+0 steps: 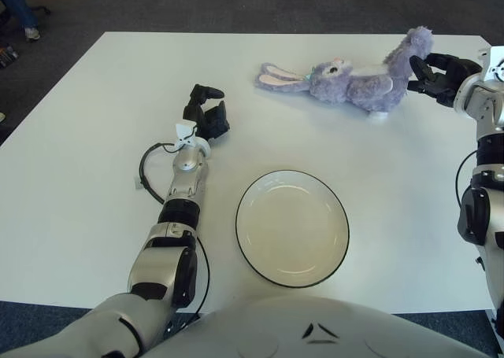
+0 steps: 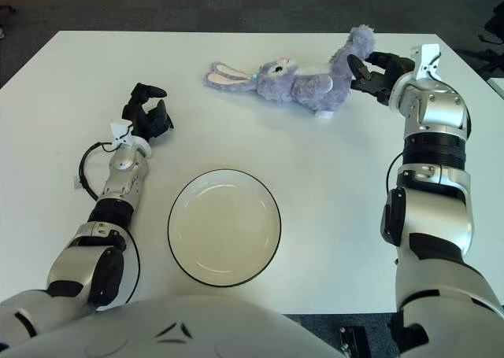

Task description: Put the doll into the plate.

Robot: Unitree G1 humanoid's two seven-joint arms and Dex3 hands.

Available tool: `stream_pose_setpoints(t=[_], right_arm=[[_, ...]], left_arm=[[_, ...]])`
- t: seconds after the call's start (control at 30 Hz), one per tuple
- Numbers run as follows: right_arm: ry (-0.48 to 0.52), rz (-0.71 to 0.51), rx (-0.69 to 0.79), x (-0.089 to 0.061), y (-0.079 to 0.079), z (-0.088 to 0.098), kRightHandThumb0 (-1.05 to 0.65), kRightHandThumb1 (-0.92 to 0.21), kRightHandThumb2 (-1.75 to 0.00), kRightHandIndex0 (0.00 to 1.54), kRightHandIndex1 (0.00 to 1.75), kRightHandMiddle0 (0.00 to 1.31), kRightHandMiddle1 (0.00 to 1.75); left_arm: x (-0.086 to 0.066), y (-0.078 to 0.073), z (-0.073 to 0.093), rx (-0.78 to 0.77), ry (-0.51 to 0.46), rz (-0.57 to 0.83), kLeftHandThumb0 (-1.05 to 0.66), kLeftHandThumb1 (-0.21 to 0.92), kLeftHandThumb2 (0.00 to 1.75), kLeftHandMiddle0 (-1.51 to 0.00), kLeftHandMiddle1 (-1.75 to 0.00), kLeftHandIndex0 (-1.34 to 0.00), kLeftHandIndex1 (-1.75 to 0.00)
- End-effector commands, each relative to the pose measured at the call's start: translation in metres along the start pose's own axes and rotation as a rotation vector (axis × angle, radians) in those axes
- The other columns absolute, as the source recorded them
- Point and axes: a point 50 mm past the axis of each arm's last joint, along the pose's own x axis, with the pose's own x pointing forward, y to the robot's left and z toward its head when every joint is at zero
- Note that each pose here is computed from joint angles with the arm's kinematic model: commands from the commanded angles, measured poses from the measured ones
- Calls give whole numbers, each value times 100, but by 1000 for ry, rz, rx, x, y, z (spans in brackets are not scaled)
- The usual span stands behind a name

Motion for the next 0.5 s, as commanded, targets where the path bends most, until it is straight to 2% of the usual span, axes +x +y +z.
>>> stream_pose_setpoints(t=[0.0,0.13,0.27,0.4,0.47], right_arm=[[-28,-23,-51,4,1,9,-72,-54,-62,11,118,0,50],[-13,-56,-111,9,1,10,-73,-58,-59,6,123,0,48],[20,-72,-182,11,1,11,-94,-77,-35,1,158,0,33],[53,-75,-181,14,-2,9,-97,-81,-27,1,167,0,27],[61,-80,-137,14,-3,9,-91,-81,-26,3,160,0,24]], left_arm=[[-11,3,-13,3,46,11,-39,63,92,-107,-175,-37,-175],[-11,2,-14,5,42,9,-39,64,91,-107,-175,-36,-175],[-12,2,-14,7,39,9,-39,65,89,-108,-175,-35,-175],[-12,1,-14,6,36,9,-38,66,88,-108,-175,-35,-175],[-12,1,-13,5,35,10,-38,66,88,-108,-175,-35,-175]])
